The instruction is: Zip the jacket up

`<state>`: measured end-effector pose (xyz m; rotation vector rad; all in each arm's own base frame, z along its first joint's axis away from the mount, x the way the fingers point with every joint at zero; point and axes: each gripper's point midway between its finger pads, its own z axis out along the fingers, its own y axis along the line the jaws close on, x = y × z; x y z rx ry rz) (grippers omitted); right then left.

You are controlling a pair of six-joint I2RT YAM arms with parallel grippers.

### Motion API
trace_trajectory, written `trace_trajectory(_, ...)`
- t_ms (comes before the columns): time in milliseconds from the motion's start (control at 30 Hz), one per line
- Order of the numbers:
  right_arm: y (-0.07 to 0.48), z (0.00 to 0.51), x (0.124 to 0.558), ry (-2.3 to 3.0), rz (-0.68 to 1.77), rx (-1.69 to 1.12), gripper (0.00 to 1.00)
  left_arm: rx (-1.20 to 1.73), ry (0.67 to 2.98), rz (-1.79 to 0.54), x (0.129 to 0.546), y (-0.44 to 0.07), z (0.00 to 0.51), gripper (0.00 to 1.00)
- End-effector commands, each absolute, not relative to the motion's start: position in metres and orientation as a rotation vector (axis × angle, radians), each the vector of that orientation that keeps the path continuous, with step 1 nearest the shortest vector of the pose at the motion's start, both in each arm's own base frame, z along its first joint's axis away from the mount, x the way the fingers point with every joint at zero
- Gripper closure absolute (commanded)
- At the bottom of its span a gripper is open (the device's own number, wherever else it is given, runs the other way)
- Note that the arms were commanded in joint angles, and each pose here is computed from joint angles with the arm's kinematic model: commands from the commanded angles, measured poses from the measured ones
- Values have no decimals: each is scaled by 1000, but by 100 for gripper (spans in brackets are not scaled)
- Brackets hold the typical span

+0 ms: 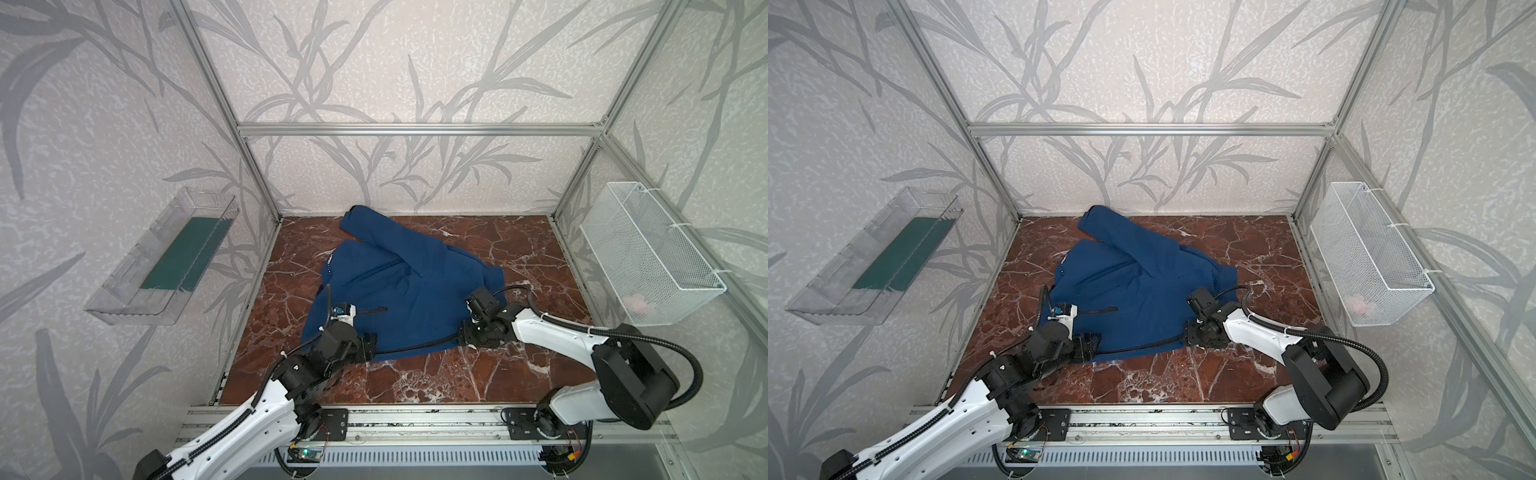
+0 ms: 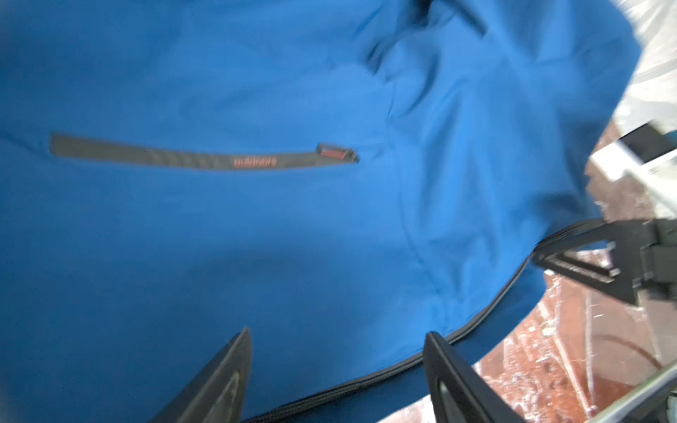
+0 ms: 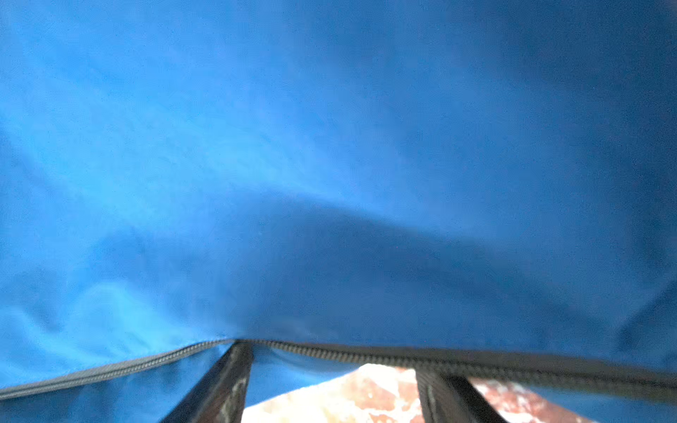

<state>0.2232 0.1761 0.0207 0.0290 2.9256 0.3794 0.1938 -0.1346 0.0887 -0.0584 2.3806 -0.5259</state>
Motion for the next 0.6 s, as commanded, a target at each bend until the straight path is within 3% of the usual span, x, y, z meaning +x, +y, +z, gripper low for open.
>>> trace_trajectory(0, 158, 5, 212, 2976, 241, -25, 26, -144, 2362, -532, 197, -132, 81, 24)
trace_trajectory(267, 148, 27, 204, 2912, 256, -50, 22, -164, 2426, -543, 184, -134, 60, 23)
trace_trajectory(567, 141, 69, 226, 2773, 245, -43, 12, -142, 2473, -530, 164, -144, 59, 22)
